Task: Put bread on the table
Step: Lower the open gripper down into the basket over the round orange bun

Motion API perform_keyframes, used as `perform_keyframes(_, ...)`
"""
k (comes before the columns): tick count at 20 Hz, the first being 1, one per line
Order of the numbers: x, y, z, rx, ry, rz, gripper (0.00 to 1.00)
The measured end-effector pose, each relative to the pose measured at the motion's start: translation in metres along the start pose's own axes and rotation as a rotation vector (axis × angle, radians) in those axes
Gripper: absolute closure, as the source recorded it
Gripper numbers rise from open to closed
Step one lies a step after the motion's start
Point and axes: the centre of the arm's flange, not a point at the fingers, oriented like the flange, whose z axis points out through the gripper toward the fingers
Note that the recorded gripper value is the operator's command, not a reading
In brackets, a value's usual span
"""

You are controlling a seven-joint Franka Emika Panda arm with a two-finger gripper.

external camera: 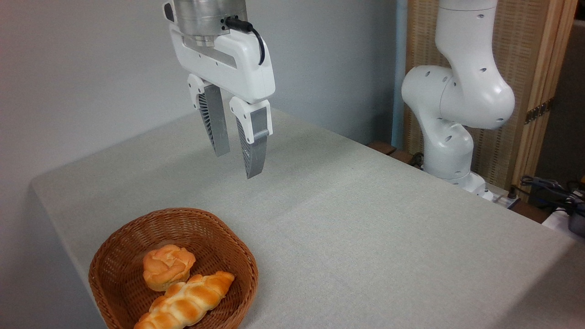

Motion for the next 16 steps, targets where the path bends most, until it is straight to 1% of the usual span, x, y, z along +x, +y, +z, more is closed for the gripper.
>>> perform_keyframes(13,0.000,0.002,0.002,-0.012,-0.010,0.002,0.00)
perform_keyframes(14,0.003,0.002,0.003,-0.009,-0.005,0.005,0.00)
perform_keyframes(16,0.017,0.003,0.008,0.020,0.029,0.024,0.00)
